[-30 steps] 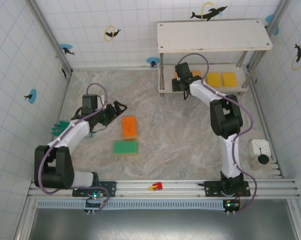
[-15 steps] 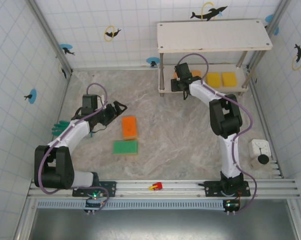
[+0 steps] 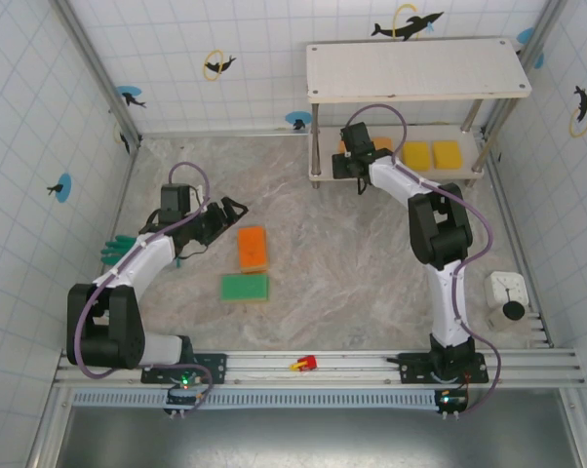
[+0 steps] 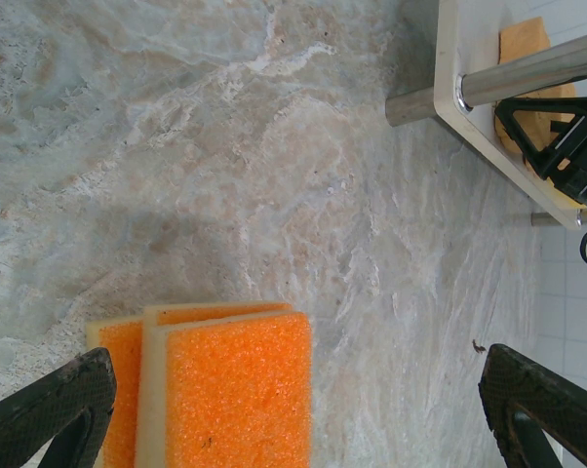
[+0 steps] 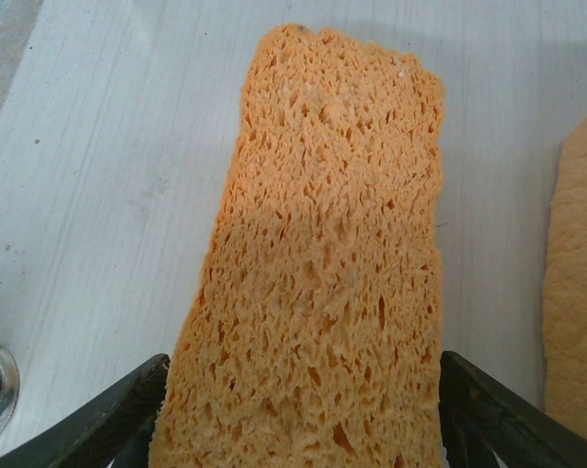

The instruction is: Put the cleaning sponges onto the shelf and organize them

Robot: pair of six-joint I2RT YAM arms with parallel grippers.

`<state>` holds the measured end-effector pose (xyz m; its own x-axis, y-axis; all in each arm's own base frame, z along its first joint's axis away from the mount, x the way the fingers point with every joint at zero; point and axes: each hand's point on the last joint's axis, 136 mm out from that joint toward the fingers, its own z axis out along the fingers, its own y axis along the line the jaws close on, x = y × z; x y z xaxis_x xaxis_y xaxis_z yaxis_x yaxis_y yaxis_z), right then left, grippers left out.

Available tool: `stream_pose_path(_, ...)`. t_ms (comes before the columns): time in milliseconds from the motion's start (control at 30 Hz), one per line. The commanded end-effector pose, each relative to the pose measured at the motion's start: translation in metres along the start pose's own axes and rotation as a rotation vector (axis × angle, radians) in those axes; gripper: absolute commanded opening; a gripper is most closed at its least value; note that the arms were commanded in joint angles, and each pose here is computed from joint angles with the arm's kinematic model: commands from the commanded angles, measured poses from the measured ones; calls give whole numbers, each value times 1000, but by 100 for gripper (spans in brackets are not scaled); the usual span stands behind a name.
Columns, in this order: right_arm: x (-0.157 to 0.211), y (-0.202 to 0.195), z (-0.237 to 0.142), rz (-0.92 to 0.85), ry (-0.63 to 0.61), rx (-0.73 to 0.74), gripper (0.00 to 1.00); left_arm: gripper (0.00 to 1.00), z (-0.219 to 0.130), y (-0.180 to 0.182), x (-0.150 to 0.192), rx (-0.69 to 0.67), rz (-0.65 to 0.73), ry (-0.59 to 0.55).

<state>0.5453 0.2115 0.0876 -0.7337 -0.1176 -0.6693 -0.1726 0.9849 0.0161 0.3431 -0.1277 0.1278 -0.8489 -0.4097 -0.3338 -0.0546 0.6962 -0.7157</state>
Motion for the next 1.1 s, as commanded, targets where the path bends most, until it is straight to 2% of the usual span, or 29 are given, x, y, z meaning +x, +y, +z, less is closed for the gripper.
stream_pose_path(0,-16,3,-16,10,-59,-16,72,97,1,2,1,-3,32,-5)
stream_pose_path(667,-1,-1,-45,-17,-64,-9,81,97,-1,-3,-1,11,39,-11)
stream_pose_path(900,11,6,-63,-66,-53,-11,83,97,-9,11,-4,-112,12,-14)
stream_pose_path(1067,19,8,-77,-93,-52,3,85,97,-12,11,-3,-115,13,-19)
